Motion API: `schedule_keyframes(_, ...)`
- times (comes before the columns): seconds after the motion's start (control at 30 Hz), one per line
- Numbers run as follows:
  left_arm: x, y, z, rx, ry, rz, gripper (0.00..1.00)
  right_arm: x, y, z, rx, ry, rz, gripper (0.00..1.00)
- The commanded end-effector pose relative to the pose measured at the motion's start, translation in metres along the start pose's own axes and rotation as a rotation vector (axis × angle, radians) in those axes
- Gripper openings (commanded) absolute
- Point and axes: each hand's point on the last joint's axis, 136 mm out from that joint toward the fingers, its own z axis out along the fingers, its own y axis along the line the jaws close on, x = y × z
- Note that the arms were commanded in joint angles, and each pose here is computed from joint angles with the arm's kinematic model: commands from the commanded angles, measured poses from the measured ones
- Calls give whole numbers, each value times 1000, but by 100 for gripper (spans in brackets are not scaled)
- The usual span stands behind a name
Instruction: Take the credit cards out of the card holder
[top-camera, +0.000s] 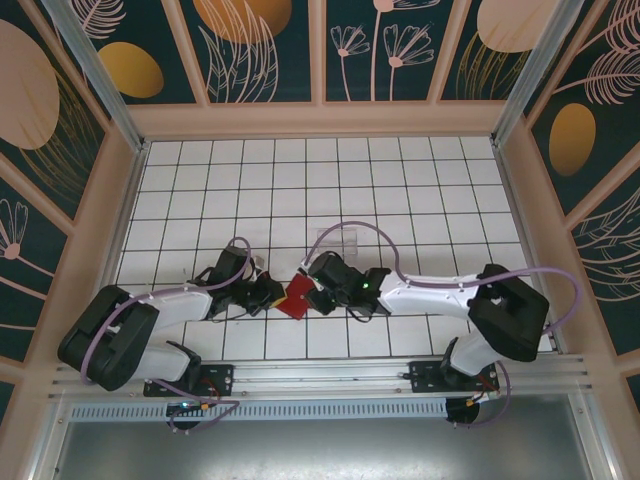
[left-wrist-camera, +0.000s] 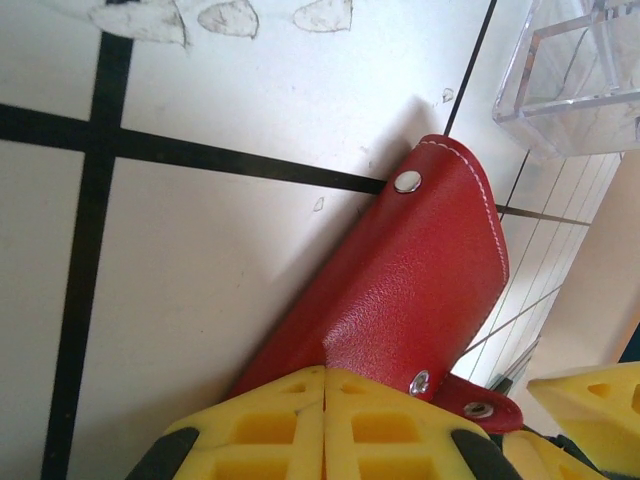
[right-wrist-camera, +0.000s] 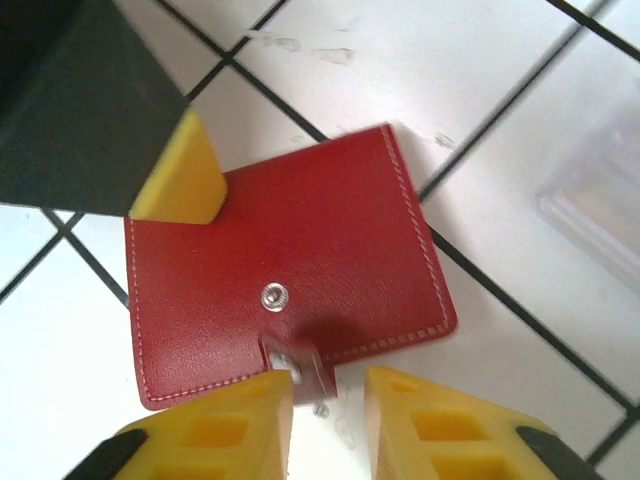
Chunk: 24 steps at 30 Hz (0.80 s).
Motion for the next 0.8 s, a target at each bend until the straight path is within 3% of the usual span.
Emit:
schedule_keyframes(0.0, 4, 19, 4, -68, 12, -29, 9, 12, -10, -13, 57, 10, 161, 32)
schedule_keyframes(0.2, 0, 15, 6, -81, 14, -13, 9, 3, -20, -32, 106, -21, 382, 44)
schedule_keyframes(0.37, -2, 11, 5, -90, 17, 6, 9, -18, -13, -29, 37, -9, 675, 50)
schedule_keyframes(0.43, -3, 11, 5, -92, 13, 6, 9, -22, -11, -25, 44, 13, 781, 60)
schedule_keyframes(0.6, -2, 12, 4, -86, 6, 1, 10, -19, -10, -9, 117, 118, 816, 67)
schedule_keyframes(0.77, 0, 15, 4, -85, 7, -5, 9, -12, -7, 8, 127, 193, 812, 68)
